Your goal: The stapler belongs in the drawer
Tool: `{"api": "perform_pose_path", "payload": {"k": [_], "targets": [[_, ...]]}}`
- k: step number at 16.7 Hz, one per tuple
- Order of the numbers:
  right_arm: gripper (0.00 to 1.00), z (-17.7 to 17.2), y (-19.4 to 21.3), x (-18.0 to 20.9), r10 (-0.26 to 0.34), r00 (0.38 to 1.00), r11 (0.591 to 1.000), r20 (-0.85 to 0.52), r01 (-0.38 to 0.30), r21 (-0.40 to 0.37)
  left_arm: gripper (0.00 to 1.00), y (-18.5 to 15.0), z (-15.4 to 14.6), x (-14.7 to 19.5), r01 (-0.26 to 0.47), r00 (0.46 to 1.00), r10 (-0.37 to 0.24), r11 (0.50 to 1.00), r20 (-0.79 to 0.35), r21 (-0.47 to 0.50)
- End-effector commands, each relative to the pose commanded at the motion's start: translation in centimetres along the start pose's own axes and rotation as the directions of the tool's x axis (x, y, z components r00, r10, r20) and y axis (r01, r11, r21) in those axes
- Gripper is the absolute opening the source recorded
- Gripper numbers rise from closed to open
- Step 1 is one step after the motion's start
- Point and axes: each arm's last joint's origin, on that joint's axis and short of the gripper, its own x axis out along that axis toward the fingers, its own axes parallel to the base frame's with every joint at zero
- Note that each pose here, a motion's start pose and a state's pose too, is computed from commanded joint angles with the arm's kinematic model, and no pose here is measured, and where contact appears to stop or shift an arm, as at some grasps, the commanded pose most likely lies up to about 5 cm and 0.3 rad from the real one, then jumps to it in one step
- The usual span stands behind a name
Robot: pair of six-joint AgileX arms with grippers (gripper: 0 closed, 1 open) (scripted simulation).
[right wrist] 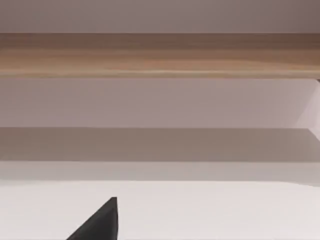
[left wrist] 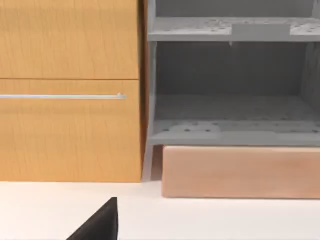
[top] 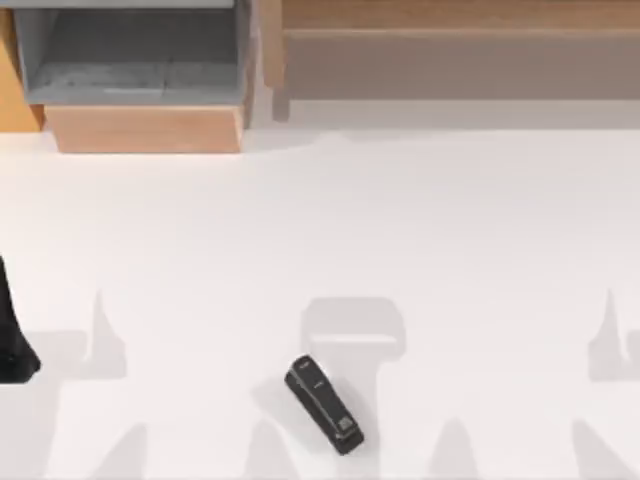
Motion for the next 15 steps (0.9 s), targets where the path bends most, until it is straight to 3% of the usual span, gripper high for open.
{"api": "perform_pose_path", "payload": {"k": [4, 7, 11, 15], "targets": [[1.0, 0.0, 0.0, 0.0, 0.0, 1.0, 1.0, 0.0, 0.0, 0.0, 1.0, 0.0, 0.3, 0.1, 0.008, 1.0, -0.008, 1.0, -0.005, 0.018], [1.0, 0.0, 0.0, 0.0, 0.0, 1.0, 1.0, 0.0, 0.0, 0.0, 1.0, 0.0, 1.6, 0.7, 0.032, 0.999, -0.031, 0.995, -0.018, 0.092], [1.0, 0.0, 0.0, 0.0, 0.0, 1.0, 1.0, 0.0, 0.0, 0.0, 1.0, 0.4, 4.5, 2.9, 0.059, 0.998, -0.052, 0.963, -0.032, 0.264], [1.0, 0.0, 0.0, 0.0, 0.0, 1.0, 1.0, 0.0, 0.0, 0.0, 1.0, 1.7, 7.4, 7.6, 0.067, 0.998, -0.056, 0.874, -0.038, 0.481]]}}
